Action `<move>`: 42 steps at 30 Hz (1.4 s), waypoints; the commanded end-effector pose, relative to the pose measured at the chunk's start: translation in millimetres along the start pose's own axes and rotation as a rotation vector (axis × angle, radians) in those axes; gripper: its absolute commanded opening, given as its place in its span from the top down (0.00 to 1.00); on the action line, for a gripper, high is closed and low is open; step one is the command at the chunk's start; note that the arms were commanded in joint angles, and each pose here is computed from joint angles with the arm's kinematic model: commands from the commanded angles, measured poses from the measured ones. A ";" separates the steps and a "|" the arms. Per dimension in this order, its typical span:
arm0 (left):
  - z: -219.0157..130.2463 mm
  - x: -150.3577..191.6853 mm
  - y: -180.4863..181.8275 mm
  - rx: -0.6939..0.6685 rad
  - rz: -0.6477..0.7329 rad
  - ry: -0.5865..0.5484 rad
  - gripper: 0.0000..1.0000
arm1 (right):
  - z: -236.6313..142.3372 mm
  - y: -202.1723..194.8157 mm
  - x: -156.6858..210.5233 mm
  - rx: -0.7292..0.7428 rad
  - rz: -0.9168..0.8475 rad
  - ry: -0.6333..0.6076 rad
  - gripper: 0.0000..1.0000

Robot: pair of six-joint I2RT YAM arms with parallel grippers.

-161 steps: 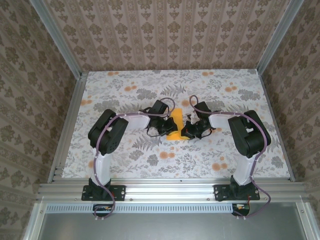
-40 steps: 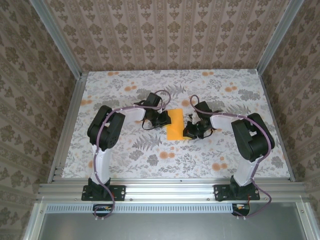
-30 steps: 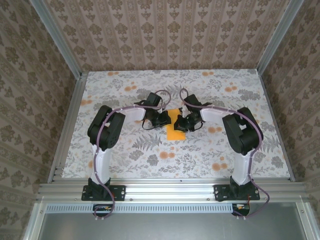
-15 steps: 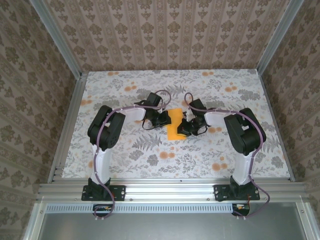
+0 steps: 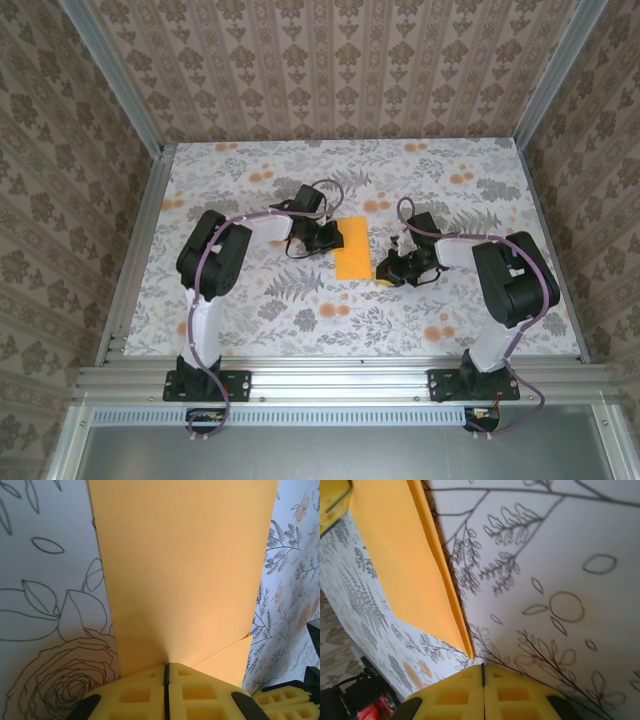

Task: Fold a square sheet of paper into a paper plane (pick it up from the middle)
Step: Fold the triangle a second time at the center of the table, then turn over the paper at the center of the table.

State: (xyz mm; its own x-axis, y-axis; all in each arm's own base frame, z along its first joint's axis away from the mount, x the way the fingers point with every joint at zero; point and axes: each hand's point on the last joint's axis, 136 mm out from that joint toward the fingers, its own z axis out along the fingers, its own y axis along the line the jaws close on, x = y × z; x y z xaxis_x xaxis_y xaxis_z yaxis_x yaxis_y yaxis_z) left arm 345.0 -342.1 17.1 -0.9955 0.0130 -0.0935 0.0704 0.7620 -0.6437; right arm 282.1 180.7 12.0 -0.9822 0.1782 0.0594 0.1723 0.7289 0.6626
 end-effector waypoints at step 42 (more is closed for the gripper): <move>-67.9 15.4 -11.3 0.081 -0.122 -0.225 0.06 | 6.5 50.6 -80.0 0.479 -0.402 -0.119 0.47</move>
State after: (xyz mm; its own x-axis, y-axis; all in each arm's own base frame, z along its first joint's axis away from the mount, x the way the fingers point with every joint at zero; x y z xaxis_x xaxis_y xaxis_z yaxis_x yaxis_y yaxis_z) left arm 323.7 -294.3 70.3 -0.9569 -0.2159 -0.1943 -0.0325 0.7443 -0.6671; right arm 375.4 210.7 41.0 -0.9582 -0.0873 -0.2724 -0.1538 0.9602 0.2333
